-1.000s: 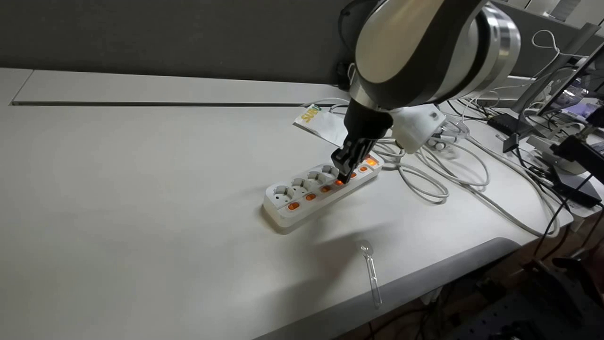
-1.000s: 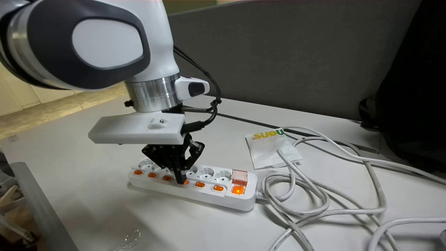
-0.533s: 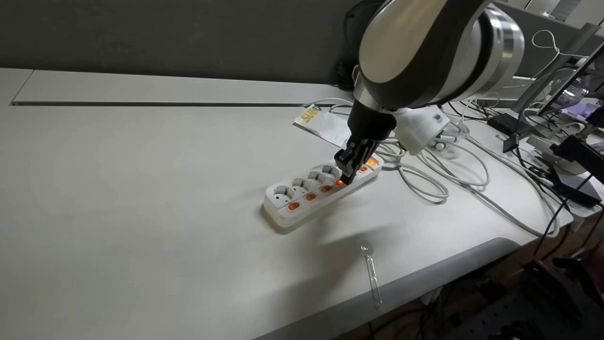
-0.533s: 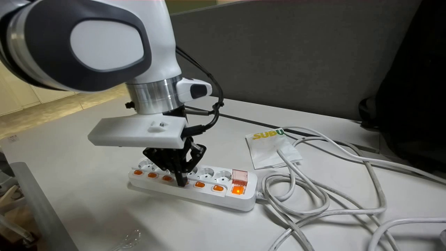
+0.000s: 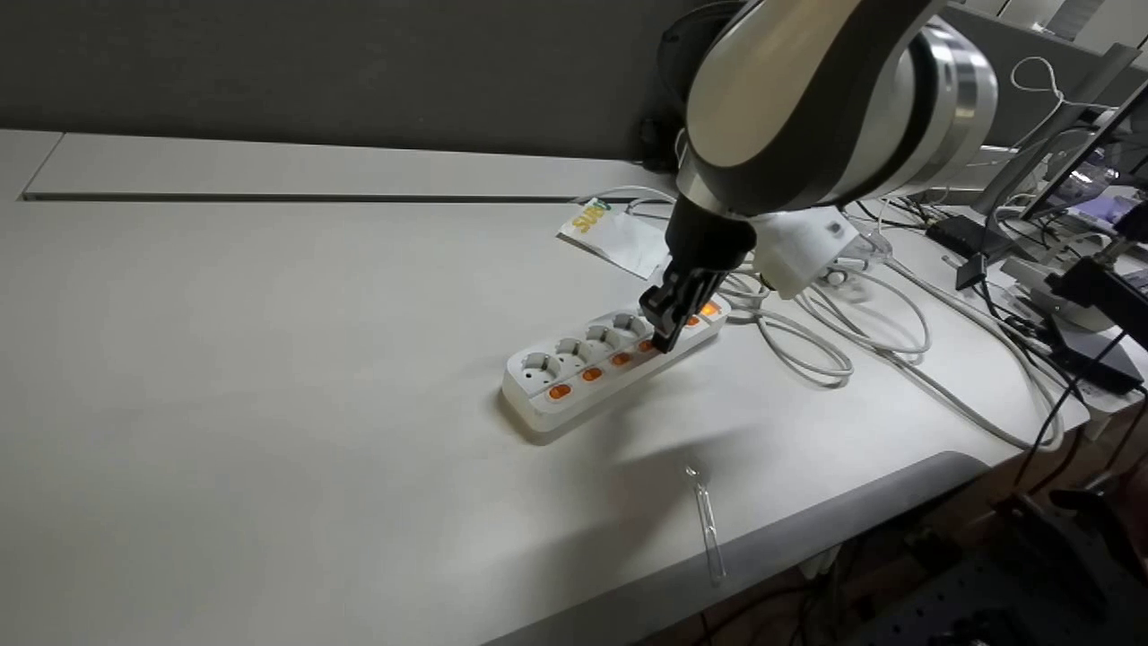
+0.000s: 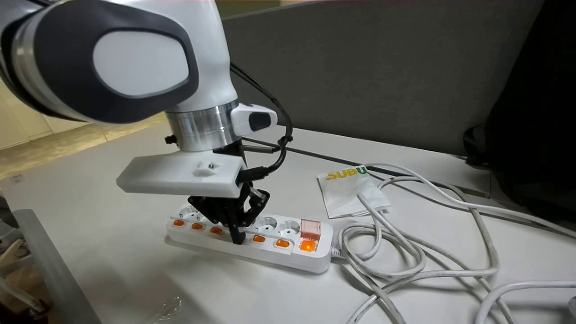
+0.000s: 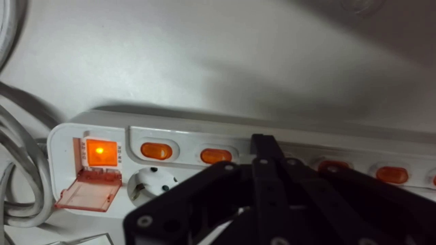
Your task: Turn off the switch in the middle of the adapter
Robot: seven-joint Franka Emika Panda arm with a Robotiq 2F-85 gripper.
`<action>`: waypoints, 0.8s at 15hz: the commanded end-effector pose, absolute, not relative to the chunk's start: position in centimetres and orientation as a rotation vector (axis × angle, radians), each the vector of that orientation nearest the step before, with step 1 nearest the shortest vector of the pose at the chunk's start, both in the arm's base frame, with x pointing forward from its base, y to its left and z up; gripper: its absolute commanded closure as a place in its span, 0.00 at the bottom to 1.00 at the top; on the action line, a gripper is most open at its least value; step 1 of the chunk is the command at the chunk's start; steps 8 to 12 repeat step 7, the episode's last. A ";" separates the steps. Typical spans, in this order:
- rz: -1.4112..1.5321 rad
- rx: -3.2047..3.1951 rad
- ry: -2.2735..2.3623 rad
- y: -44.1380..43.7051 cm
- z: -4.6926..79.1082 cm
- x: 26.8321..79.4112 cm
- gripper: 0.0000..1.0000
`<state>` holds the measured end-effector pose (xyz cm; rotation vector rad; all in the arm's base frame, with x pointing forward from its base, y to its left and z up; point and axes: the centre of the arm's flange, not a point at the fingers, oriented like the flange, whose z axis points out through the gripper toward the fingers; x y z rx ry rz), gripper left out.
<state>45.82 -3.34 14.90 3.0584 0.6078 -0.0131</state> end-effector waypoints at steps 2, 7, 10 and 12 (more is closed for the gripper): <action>-0.022 3.059 0.483 -3.5 12.1 46.2 1.00; -0.046 3.103 0.311 -3.7 13.1 46.3 1.00; -0.046 3.103 0.311 -3.7 13.1 46.3 1.00; -0.046 3.103 0.311 -3.7 13.1 46.3 1.00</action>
